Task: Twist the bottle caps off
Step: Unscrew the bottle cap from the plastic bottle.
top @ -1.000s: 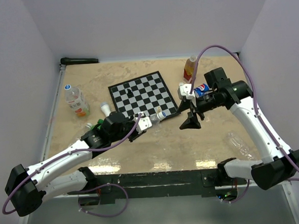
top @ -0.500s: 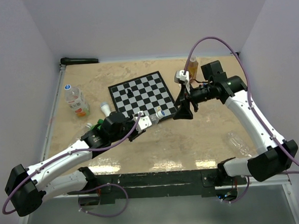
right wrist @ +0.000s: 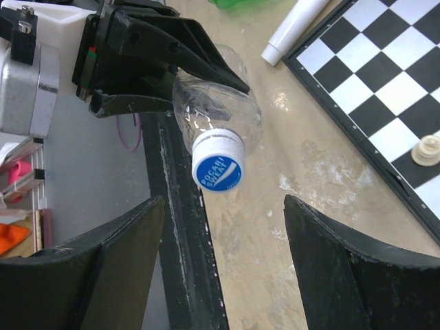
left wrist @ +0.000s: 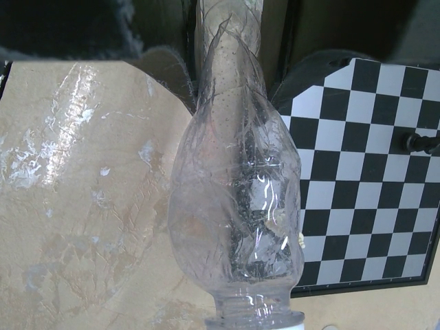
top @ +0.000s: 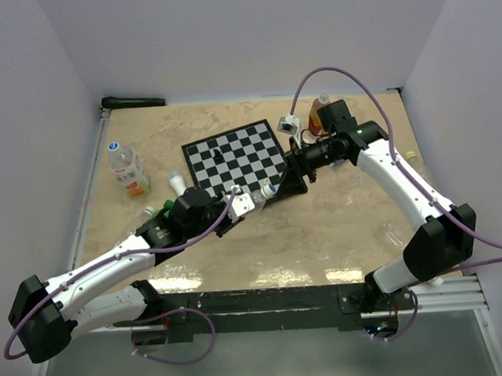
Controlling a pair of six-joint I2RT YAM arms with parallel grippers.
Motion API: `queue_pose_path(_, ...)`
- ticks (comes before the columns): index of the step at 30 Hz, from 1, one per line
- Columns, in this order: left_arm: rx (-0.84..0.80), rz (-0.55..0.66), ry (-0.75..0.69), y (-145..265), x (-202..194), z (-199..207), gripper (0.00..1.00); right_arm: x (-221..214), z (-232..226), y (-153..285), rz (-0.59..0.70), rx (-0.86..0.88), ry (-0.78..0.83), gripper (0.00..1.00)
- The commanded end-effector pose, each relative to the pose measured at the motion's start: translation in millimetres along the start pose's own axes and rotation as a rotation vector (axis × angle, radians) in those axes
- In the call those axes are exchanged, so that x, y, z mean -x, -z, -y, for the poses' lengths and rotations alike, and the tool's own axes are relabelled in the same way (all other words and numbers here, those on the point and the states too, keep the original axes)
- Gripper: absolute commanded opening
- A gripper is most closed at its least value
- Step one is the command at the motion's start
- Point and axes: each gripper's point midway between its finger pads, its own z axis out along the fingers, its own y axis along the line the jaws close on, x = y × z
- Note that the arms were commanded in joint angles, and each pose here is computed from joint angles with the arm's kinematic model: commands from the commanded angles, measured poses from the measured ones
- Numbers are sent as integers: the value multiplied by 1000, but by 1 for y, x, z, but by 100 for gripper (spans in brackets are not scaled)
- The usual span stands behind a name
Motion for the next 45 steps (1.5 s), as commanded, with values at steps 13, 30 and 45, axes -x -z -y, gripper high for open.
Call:
queue_pose_path(13,18,32,21,-2,9,-4,0,21,-18,-25,-13,84,41,59)
queue_pose_path(30,8,52,11,1,14,-3,0,1,-16,-16,-81,73,298,0)
queue_pose_path(45,-11,55,10,1,14,0,0,11,-29,17,-42,-11,1160,0)
